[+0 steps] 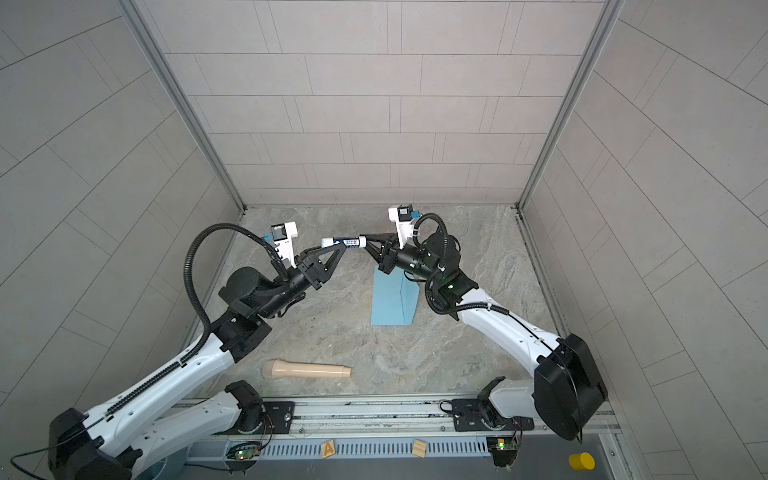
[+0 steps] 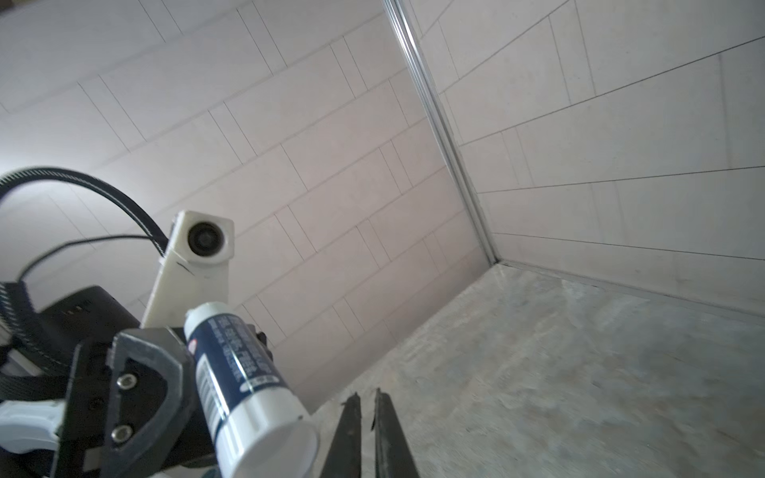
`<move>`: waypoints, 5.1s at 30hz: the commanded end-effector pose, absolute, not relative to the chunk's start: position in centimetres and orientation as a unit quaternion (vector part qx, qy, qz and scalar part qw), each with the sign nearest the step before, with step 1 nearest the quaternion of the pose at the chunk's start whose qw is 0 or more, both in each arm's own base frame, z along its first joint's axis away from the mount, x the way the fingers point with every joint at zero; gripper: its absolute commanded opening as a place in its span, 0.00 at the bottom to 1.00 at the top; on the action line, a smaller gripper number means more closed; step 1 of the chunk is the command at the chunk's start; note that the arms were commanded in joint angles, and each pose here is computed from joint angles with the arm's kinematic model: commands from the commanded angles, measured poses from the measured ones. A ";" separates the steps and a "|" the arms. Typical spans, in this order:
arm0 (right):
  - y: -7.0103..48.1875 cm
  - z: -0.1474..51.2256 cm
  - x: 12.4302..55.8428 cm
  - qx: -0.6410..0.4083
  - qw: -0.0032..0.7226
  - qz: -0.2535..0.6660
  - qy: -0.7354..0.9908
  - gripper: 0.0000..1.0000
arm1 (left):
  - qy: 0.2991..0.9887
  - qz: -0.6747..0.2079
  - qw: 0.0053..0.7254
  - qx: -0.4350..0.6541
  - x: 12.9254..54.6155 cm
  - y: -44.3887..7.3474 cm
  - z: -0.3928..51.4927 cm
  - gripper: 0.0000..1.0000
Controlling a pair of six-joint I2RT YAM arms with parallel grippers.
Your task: Place the letter into the envelope and seal it
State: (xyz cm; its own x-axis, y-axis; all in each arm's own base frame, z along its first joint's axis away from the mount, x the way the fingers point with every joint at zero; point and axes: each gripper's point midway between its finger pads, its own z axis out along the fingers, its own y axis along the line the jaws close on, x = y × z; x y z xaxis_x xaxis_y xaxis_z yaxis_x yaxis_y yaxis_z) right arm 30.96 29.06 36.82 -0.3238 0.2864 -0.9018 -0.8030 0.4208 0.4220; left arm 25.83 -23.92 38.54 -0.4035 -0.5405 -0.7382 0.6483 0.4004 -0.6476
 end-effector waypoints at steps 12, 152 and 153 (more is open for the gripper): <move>26.5 34.0 27.2 -0.416 0.619 0.158 0.647 0.50 | 0.707 -0.485 0.493 0.147 24.8 -25.8 39.3 0.00; 32.4 38.7 26.5 -0.270 0.762 0.124 0.575 0.40 | 0.614 -0.575 0.536 -0.071 27.0 -21.5 40.8 0.00; 32.5 38.7 26.5 -0.269 0.762 0.126 0.575 0.40 | 0.615 -0.574 0.535 -0.071 27.0 -21.5 40.7 0.00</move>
State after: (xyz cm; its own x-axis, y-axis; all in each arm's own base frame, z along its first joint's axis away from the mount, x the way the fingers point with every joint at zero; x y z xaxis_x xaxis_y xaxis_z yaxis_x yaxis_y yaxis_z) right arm 26.44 32.56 37.11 0.2988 -0.1580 -0.9411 -0.5096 0.8074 -0.2974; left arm 27.68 -21.91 39.02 -0.4375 -0.6874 -0.5797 0.4932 0.3556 -0.7939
